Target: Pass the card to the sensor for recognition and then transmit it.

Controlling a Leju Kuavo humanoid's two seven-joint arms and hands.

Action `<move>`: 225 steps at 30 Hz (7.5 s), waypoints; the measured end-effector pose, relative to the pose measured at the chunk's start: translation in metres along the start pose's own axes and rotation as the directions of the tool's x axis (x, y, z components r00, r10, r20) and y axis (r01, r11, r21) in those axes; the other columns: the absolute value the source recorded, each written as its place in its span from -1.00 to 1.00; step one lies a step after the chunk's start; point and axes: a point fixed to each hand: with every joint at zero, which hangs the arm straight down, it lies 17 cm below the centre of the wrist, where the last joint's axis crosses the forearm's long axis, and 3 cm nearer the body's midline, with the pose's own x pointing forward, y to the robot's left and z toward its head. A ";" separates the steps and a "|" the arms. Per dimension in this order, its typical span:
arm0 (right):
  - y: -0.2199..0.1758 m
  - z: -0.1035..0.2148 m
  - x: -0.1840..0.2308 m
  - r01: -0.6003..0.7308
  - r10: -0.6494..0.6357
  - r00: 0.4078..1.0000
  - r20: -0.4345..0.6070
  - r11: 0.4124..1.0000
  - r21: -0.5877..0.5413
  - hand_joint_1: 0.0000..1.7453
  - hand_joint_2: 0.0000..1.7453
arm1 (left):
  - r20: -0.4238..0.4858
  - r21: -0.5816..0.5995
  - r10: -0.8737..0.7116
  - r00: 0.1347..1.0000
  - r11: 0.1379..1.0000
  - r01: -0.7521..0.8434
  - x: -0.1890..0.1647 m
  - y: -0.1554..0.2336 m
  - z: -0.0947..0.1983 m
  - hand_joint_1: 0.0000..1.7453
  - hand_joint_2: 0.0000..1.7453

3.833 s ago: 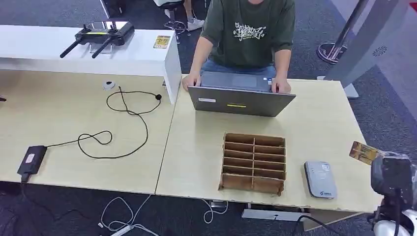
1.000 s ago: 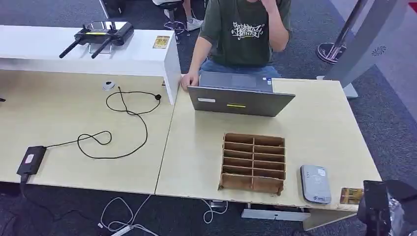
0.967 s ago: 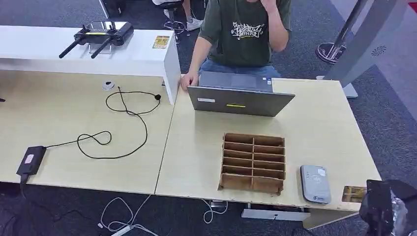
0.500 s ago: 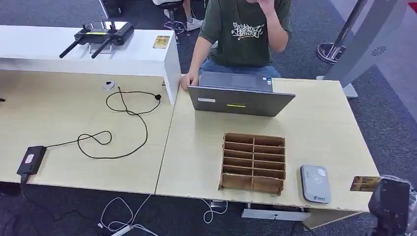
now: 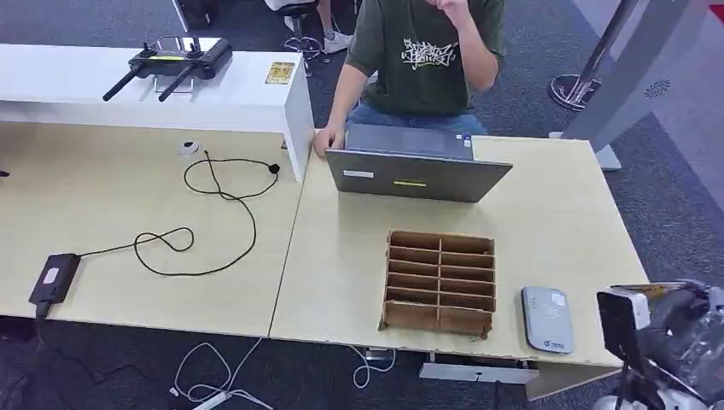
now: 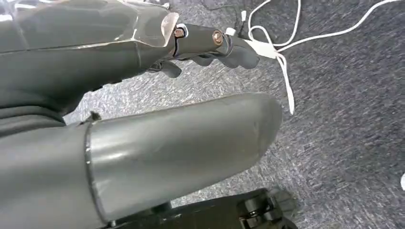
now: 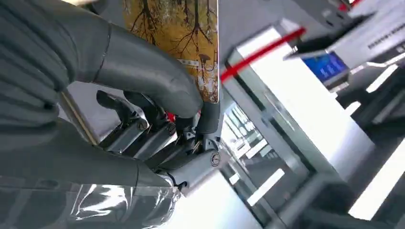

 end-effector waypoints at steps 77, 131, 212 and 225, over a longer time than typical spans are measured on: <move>0.117 -0.139 0.327 -0.099 0.069 0.883 0.463 0.994 0.040 -1.00 1.00 | -0.480 -0.362 -0.063 0.875 0.923 -0.132 -0.132 -0.009 0.016 -1.00 -1.00; 0.064 -0.097 0.228 0.034 -0.018 0.922 0.388 0.999 -0.035 -1.00 1.00 | -0.510 -0.324 0.009 0.860 0.924 -0.202 -0.142 -0.008 0.018 -1.00 -1.00; 0.047 0.113 0.113 -0.295 0.081 0.900 0.427 0.836 0.463 -1.00 1.00 | -0.101 -0.042 0.077 0.992 0.996 -0.081 -0.025 0.001 -0.004 -1.00 -1.00; 0.065 0.151 0.124 -0.286 0.010 0.899 0.437 0.769 0.572 -1.00 1.00 | -0.093 -0.029 0.076 0.993 0.996 -0.079 -0.020 0.001 -0.004 -1.00 -1.00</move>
